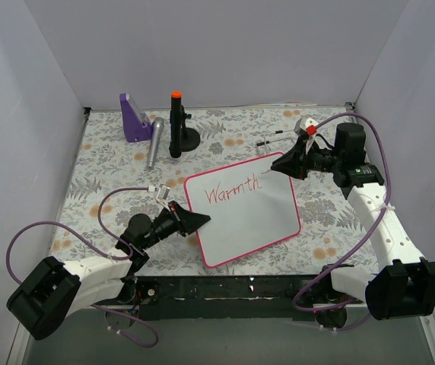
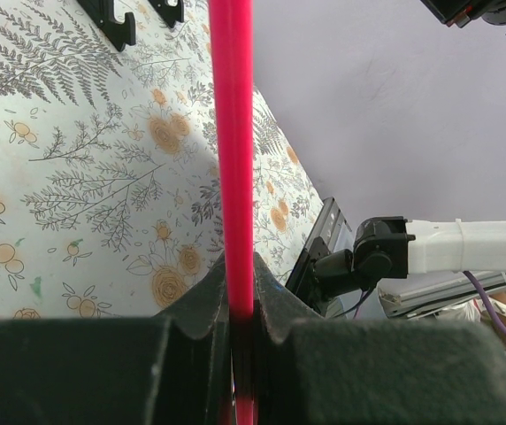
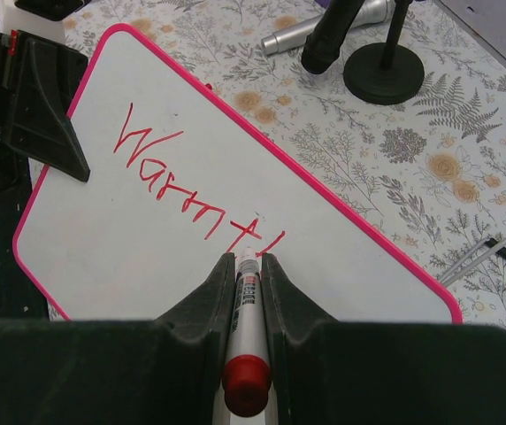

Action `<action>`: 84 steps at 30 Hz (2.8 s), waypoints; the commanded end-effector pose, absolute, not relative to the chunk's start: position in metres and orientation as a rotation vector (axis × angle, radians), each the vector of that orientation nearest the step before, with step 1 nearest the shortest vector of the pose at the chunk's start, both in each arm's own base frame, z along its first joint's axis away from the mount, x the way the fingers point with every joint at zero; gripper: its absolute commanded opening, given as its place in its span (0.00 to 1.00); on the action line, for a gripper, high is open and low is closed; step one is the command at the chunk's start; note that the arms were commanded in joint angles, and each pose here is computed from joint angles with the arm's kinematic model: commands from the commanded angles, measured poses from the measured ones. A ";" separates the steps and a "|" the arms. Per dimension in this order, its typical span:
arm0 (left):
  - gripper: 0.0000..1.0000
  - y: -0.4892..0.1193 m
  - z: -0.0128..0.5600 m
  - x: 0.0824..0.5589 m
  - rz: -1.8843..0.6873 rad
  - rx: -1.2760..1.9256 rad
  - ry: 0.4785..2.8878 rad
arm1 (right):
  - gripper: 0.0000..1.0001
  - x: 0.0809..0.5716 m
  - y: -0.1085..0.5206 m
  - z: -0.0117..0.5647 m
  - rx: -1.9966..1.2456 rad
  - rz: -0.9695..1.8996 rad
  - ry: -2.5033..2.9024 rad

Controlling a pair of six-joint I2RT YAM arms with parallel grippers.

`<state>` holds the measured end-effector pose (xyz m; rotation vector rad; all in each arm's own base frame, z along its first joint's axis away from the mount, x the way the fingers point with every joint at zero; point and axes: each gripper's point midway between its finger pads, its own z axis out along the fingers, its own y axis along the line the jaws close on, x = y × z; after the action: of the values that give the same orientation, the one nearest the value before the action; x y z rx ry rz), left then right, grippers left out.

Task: Write a sentence on the whiteboard
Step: Write on the whiteboard with the whiteboard marker without the cap.

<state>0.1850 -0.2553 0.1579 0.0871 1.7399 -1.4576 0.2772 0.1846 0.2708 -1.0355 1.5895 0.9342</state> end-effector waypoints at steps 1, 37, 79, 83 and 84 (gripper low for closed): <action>0.00 -0.256 0.198 0.181 -1.501 0.149 1.566 | 0.01 0.274 0.184 0.277 -1.058 0.926 1.544; 0.00 -0.253 0.198 0.181 -1.500 0.132 1.564 | 0.01 0.273 0.177 0.269 -1.068 0.877 1.564; 0.00 -0.253 0.195 0.180 -1.497 0.137 1.568 | 0.01 0.275 0.168 0.265 -1.044 0.861 1.580; 0.00 -0.252 0.198 0.179 -1.497 0.139 1.559 | 0.01 0.276 0.167 0.264 -1.039 0.860 1.580; 0.00 -0.252 0.199 0.179 -1.496 0.141 1.555 | 0.01 0.275 0.167 0.263 -1.037 0.866 1.582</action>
<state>0.1819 -0.2519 0.1568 0.0802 1.7368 -1.4569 0.2776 0.1686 0.2602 -1.0286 1.6086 0.8749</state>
